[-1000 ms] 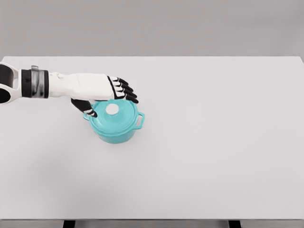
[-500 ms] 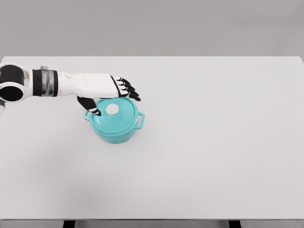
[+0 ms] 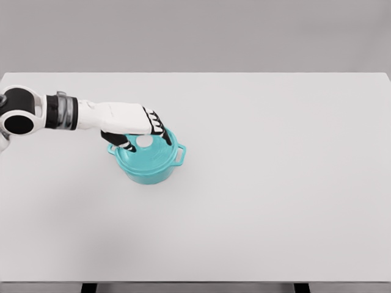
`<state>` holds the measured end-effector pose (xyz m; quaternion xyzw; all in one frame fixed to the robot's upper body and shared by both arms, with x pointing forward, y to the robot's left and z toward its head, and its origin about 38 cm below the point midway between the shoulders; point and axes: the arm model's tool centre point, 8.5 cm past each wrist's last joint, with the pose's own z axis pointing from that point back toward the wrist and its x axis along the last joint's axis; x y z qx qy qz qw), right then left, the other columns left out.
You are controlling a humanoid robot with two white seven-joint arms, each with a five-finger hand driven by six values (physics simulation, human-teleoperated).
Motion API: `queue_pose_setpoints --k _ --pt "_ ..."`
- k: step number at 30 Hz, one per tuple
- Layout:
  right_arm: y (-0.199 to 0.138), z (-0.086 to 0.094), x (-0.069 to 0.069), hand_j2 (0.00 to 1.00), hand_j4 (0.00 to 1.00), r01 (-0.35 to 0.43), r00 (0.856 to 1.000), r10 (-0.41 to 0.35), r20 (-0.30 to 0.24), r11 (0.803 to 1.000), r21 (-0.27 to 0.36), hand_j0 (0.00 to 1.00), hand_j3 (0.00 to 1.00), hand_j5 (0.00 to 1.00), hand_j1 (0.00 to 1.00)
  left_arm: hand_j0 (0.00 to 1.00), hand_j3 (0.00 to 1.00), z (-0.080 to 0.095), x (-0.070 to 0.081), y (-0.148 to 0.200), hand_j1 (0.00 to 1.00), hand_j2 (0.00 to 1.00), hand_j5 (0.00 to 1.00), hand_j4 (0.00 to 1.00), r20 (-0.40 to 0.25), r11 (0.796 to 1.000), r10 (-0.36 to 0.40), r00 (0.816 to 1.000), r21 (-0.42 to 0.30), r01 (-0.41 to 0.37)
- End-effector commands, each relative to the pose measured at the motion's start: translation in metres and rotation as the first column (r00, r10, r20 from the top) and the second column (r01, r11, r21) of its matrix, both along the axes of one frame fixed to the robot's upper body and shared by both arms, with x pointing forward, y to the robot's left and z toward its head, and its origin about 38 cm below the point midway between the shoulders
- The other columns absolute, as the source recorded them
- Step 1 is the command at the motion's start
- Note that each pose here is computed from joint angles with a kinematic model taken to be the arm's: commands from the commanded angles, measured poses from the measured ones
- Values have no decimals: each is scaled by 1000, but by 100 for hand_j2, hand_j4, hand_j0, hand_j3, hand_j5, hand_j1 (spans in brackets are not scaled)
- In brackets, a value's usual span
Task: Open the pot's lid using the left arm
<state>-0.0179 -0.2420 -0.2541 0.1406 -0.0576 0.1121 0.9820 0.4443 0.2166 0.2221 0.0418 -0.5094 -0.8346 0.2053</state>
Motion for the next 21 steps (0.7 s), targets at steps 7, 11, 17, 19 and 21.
queue_pose_setpoints --k 7,11,17,19,21 --pt "0 0 0 100 100 -2 1000 2 0 1000 1 100 100 100 100 41 41 -1 -2 1 41 41 41 41 -19 1000 1 1000 -11 -1" --pt "0 0 0 100 100 -2 1000 2 0 1000 1 100 100 100 100 39 39 22 -3 21 39 39 39 39 -19 998 38 999 -51 -39" --pt "0 0 0 100 100 0 1000 0 0 1000 0 100 100 100 100 40 40 53 13 79 40 40 40 40 21 981 190 981 -52 -189" --pt "0 0 0 100 100 0 1000 0 0 1000 -1 100 100 100 100 40 40 50 27 106 40 40 40 40 18 959 280 960 -39 -280" --pt "0 0 0 100 100 0 1000 0 0 1000 0 100 100 100 100 40 40 45 42 131 40 40 40 40 9 928 371 928 -29 -371"
